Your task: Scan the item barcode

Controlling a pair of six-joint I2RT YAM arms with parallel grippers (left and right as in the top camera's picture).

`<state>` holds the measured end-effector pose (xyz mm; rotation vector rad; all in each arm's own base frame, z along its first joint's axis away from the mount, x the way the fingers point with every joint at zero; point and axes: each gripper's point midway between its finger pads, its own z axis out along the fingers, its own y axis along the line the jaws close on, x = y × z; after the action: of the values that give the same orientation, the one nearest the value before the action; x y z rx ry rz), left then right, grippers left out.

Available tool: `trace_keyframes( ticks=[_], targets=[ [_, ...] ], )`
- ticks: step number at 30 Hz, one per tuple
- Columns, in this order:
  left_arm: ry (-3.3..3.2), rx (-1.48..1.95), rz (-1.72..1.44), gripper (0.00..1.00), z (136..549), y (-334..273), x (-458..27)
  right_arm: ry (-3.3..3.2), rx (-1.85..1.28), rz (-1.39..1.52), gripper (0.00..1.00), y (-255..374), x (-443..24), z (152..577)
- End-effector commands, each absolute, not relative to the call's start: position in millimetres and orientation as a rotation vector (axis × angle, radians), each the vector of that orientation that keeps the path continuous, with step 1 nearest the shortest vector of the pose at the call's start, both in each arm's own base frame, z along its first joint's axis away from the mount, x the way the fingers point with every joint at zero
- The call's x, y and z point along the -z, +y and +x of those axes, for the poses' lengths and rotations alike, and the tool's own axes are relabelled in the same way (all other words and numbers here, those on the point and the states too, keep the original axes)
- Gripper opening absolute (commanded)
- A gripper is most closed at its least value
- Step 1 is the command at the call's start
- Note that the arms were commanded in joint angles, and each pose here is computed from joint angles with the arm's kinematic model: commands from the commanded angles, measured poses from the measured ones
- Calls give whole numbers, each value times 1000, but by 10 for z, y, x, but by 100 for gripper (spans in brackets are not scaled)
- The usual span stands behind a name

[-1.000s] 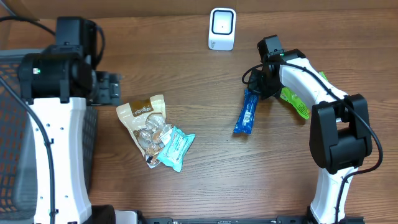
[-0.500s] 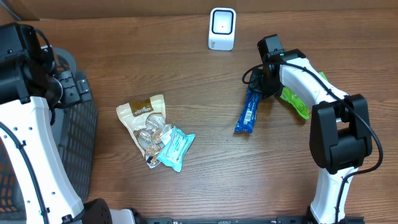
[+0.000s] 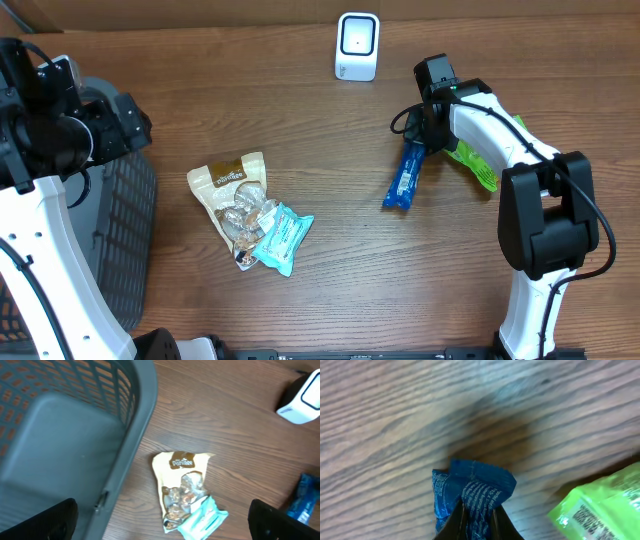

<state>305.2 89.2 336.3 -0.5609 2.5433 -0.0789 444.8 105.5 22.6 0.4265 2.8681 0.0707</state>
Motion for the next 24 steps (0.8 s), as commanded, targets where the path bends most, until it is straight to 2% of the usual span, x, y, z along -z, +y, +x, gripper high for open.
trace_keyframes(
  ticks=[1, 4, 6, 8, 11, 12, 13, 14, 15, 16, 19, 24],
  targets=[
    [2499, 122, -583, 100, 3050, 842, -3470, 2899, 23, 412, 4, 983, -60, 4353],
    [2499, 122, -583, 100, 3050, 842, -3470, 2972, -287, 415, 4, 1379, -71, 4248],
    [2499, 122, -583, 99, 3050, 842, -3470, 2996, -472, 536, 4, 1591, -106, 4180],
    [2499, 122, -584, 100, 3050, 843, -3470, 2984, -546, 664, 4, 1697, -131, 4174],
    [2499, 122, -583, 100, 3050, 842, -3470, 2918, -573, 651, 4, 1787, -167, 4317],
    [2499, 122, -583, 99, 3050, 842, -3470, 2904, -579, 626, 15, 1802, -178, 4353],
    [2499, 122, -583, 99, 3050, 842, -3470, 2893, -588, 570, 35, 1819, -205, 4393],
    [2499, 122, -584, 99, 3050, 843, -3470, 2890, -595, 520, 48, 1834, -237, 4414],
    [2499, 122, -583, 99, 3050, 842, -3470, 2888, -607, 456, 52, 1855, -270, 4430],
    [2500, 122, -584, 100, 3051, 843, -3469, 2868, -644, 239, 69, 1903, -381, 4487],
    [2499, 122, -584, 100, 3050, 843, -3470, 2789, -647, -88, 80, 1933, -559, 4619],
    [2500, 122, -584, 100, 3051, 843, -3469, 2629, -548, -611, 83, 2006, -704, 4694]
  ],
)
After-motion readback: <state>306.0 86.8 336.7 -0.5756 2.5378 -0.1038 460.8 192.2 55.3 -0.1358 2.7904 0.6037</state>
